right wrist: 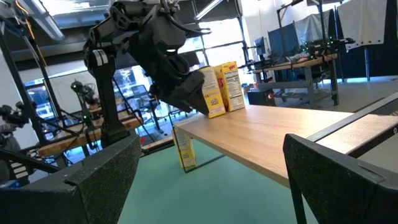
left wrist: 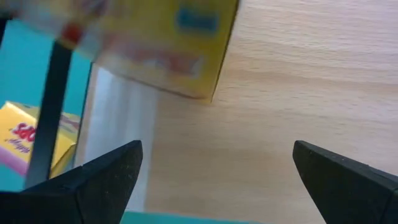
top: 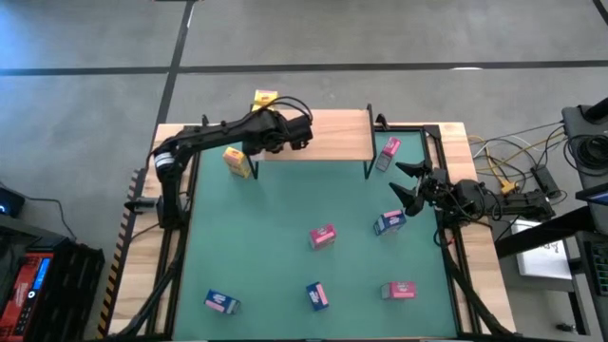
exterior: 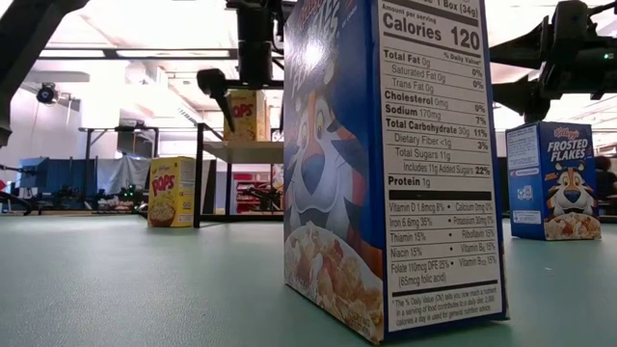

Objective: Stack cereal on shelf
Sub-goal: Put the middle left purple cereal box on the shelf

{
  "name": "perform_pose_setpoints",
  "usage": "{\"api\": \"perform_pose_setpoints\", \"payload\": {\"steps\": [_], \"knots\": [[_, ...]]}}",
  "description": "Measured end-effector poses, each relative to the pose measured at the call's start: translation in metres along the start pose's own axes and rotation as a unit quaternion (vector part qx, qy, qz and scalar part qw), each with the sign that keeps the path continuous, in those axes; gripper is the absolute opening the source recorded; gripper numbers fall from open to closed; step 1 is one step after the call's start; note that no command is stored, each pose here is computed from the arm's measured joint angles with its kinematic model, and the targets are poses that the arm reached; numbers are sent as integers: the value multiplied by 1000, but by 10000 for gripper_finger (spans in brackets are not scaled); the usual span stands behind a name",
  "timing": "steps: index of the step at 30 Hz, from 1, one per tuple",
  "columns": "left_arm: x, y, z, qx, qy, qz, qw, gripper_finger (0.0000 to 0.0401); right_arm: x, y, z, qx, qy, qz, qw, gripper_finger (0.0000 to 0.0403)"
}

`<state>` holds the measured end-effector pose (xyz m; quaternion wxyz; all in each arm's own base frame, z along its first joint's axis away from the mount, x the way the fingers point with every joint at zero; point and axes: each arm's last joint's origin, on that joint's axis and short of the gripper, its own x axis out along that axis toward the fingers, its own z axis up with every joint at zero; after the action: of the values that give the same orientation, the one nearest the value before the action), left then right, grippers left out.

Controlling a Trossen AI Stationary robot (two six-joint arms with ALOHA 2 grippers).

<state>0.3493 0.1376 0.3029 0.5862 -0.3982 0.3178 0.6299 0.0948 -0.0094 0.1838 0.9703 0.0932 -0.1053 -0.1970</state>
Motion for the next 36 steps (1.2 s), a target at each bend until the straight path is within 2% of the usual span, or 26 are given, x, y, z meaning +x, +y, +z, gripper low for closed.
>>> {"api": "perform_pose_setpoints", "payload": {"steps": [7, 14, 22, 27, 33, 36], "knots": [[-7, 6, -2, -3, 0, 11, 1000, 398, 0, 0, 0, 0, 0, 0, 1000, 384], [-26, 12, -18, -2, 6, 22, 1000, 398, 0, 0, 0, 0, 0, 0, 1000, 384], [-56, 16, -69, 20, 12, 22, 999, 398, 0, 0, 0, 0, 0, 0, 1000, 384], [-72, 23, -97, 12, 7, 15, 1000, 398, 0, 0, 0, 0, 0, 0, 1000, 384], [-75, 41, -130, 80, 0, 19, 997, 398, 0, 0, 0, 0, 0, 0, 1000, 384], [-73, 46, -151, 96, 6, 21, 995, 398, 0, 0, 0, 0, 0, 0, 1000, 384]]}}
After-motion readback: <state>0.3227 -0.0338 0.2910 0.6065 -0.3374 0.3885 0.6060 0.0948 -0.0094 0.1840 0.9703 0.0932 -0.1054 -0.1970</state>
